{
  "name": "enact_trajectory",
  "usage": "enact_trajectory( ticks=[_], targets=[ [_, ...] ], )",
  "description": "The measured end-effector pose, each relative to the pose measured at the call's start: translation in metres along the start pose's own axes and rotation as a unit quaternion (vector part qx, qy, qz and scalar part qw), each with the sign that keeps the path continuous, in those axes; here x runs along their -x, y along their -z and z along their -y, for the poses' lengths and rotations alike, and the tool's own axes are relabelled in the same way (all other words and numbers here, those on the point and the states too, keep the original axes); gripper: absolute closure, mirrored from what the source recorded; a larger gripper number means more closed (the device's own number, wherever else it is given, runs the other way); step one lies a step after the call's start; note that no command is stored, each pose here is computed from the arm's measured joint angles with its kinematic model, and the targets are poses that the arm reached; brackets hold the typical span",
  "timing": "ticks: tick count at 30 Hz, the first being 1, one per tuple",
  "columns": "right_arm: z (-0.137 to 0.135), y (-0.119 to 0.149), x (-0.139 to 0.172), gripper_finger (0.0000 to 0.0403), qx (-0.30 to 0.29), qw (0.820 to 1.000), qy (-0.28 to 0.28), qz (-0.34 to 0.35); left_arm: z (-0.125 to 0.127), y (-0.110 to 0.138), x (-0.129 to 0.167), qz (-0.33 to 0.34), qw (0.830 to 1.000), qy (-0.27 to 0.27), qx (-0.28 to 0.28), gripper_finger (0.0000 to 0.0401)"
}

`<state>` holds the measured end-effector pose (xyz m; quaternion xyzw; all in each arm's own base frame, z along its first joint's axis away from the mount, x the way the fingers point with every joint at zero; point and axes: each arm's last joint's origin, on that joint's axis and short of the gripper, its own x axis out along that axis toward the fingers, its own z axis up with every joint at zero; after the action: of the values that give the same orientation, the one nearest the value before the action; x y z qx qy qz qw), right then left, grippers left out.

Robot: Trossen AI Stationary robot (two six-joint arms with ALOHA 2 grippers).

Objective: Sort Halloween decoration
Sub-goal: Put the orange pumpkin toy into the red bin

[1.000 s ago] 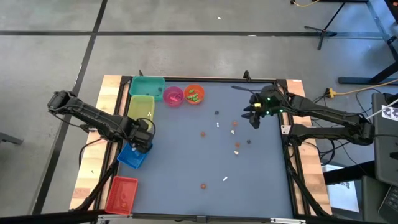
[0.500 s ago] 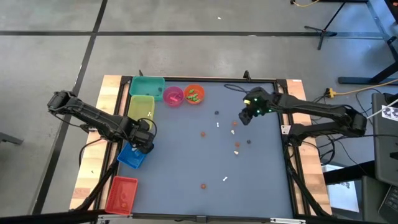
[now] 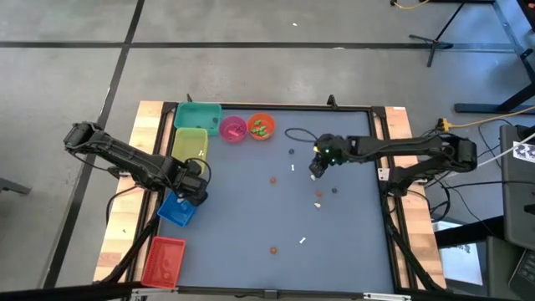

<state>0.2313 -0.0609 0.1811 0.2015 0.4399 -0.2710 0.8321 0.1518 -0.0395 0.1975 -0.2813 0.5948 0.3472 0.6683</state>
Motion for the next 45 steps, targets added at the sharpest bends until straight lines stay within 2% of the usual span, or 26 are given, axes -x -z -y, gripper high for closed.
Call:
enact_trajectory(
  ticks=[3, 17, 32, 45],
  targets=[
    [-0.006, 0.005, -0.005, 0.0224, -0.007, 1.000, 0.020, -0.004, 0.000, 0.000, 0.000, 0.002, 1.000, 0.002, 0.000, 0.0218],
    [-0.013, 0.016, -0.028, 0.0223, 0.004, 0.998, 0.040, -0.052, 0.002, -0.001, 0.000, 0.004, 1.000, 0.008, 0.001, 0.0218],
    [-0.013, 0.017, -0.031, 0.0224, 0.006, 0.997, 0.043, -0.058, 0.002, -0.001, 0.000, 0.004, 1.000, 0.008, 0.001, 0.0218],
    [-0.016, 0.021, -0.049, 0.0224, 0.011, 0.996, 0.041, -0.074, 0.002, -0.001, 0.000, 0.006, 1.000, 0.010, 0.001, 0.0218]
  ],
)
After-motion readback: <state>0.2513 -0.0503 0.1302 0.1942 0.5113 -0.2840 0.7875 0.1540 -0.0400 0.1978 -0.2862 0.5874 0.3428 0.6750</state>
